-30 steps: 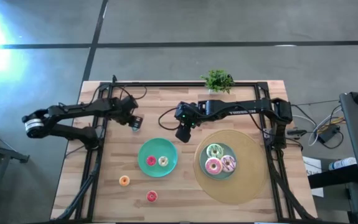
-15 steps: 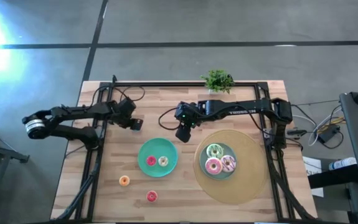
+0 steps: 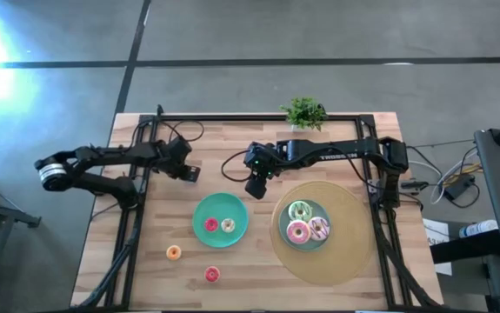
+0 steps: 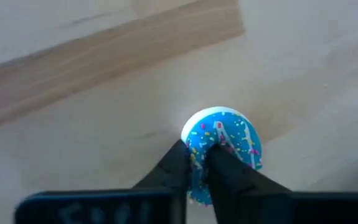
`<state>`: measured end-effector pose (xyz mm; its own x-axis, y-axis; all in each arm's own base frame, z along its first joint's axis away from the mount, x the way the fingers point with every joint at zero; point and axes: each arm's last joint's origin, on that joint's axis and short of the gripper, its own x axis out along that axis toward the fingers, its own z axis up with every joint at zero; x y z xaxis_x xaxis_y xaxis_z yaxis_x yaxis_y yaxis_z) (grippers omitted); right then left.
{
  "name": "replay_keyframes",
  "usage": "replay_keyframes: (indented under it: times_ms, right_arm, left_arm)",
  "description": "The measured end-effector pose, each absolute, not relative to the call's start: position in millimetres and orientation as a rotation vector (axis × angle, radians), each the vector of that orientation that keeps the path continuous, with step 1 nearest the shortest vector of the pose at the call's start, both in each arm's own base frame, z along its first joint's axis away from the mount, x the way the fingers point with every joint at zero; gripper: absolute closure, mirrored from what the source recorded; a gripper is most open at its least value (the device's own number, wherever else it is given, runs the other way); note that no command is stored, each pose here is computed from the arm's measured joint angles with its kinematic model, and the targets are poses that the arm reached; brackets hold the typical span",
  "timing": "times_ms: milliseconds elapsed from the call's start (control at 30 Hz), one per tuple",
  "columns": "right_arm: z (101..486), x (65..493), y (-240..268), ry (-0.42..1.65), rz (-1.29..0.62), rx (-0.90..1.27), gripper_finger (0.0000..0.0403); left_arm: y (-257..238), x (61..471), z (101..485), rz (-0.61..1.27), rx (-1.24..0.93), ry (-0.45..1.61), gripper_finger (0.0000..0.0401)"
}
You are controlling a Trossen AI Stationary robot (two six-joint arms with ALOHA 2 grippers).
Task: Pick & Place donuts
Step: Put the small blue donut on the green plate
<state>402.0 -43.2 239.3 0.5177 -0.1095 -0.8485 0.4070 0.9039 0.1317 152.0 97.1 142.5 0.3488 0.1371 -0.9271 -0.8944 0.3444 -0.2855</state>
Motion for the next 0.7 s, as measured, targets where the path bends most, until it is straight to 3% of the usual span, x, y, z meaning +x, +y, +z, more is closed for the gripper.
replay_keyframes:
  times_ms: [167, 367, 700]
  right_arm:
    - [239, 401, -43, 0.988, -0.317, 0.334, 0.0233]
    - [237, 399, -43, 1.019, -0.316, 0.329, 0.0239]
    - [238, 399, -43, 1.017, -0.311, 0.324, 0.0238]
  left_arm:
    - [98, 163, 167, 0.733, -0.938, 0.858, 0.0397]
    - [64, 189, 206, 0.45, -0.798, 0.805, 0.04]
    - [-16, 212, 178, 0.333, -0.727, 1.056, 0.04]
